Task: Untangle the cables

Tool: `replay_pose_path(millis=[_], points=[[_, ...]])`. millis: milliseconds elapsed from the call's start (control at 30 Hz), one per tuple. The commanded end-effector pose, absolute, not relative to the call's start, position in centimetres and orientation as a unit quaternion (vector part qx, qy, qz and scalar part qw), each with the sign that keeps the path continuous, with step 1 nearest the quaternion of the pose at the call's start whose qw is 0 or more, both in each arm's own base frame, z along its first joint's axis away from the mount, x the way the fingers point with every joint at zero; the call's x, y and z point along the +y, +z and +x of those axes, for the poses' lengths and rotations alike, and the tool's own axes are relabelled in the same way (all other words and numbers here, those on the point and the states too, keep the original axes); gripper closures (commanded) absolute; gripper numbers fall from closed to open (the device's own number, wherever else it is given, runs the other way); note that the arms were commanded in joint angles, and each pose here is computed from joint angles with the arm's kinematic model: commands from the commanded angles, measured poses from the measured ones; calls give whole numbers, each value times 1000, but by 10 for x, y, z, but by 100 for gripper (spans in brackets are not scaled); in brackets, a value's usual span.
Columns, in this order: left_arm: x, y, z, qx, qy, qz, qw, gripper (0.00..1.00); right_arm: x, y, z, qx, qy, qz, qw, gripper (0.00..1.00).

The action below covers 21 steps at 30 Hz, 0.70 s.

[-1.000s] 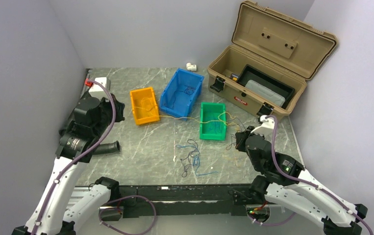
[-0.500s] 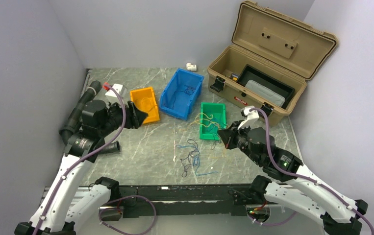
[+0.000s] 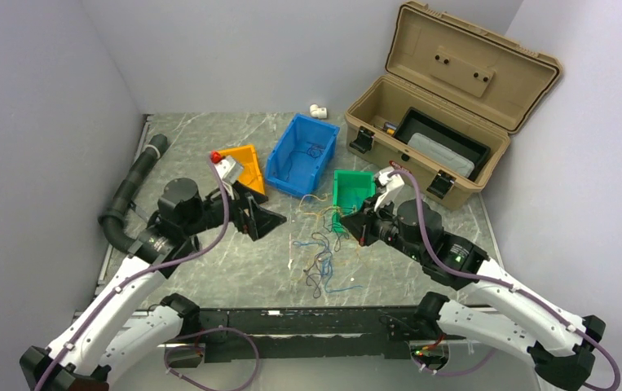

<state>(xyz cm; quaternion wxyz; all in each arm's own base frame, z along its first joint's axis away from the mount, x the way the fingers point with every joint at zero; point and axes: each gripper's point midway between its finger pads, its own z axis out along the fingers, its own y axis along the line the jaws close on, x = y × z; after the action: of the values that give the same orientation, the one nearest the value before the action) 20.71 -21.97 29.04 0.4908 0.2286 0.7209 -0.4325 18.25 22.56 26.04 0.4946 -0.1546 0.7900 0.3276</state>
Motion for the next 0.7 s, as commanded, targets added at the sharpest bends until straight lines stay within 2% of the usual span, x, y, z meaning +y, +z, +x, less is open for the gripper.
replay_pose_path(millis=[0, 433, 667], points=[[-240, 305, 197, 669, -478, 249, 512, 1, 241, 294, 179, 750, 372, -181, 516, 100], [-266, 324, 189, 631, -574, 221, 472, 4, 251, 286, 175, 750, 381, -207, 499, 100], [-281, 306, 201, 678, -626, 119, 367, 11, 250, 284, 176, 752, 376, -209, 500, 100]])
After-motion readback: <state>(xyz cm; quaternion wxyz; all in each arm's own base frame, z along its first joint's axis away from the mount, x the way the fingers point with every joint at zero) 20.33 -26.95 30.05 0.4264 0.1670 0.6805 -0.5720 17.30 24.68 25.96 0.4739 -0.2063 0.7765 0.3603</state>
